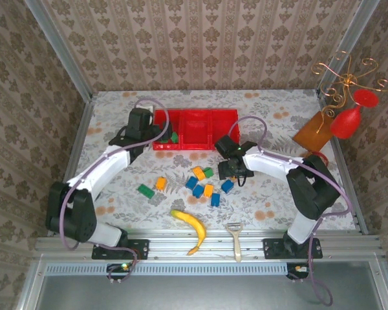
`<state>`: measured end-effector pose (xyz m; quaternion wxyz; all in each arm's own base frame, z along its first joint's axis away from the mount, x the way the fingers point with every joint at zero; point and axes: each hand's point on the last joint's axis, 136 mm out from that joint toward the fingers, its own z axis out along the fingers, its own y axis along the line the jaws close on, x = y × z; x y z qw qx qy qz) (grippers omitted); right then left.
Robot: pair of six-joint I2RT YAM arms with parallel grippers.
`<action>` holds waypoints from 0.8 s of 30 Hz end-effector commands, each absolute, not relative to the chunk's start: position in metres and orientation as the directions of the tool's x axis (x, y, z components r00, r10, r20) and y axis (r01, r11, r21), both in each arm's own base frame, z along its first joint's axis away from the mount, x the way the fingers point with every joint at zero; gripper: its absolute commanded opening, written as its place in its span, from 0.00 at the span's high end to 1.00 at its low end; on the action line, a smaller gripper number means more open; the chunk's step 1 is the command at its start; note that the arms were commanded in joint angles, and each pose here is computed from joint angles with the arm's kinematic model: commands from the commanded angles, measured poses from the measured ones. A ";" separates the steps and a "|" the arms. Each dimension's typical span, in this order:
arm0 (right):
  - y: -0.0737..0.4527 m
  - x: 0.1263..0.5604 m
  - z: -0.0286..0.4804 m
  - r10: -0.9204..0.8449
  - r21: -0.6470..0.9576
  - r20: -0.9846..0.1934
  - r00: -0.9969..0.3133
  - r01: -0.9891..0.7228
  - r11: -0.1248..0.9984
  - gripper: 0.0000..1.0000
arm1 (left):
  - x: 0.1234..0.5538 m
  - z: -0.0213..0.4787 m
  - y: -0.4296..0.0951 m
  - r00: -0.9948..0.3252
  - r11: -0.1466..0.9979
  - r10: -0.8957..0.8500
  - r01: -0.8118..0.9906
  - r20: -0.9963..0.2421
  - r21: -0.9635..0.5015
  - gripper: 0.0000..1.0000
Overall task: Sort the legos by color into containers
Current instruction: Pick up the lego from the center of the table.
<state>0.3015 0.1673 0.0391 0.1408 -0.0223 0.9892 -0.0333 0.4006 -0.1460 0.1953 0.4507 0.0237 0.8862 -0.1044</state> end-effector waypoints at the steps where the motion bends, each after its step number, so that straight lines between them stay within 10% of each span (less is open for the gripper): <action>1: 0.170 0.302 0.037 -0.088 -0.088 -0.241 -0.967 -0.068 0.994 0.18 | 0.387 0.204 -0.133 -0.572 0.969 -0.124 0.105 -0.811 -0.223 0.00; 24: 0.160 0.314 0.020 0.028 -0.012 -0.224 -0.974 0.031 0.999 0.37 | 0.332 0.175 -0.081 -0.612 0.968 -0.202 -0.007 -0.764 -0.251 0.00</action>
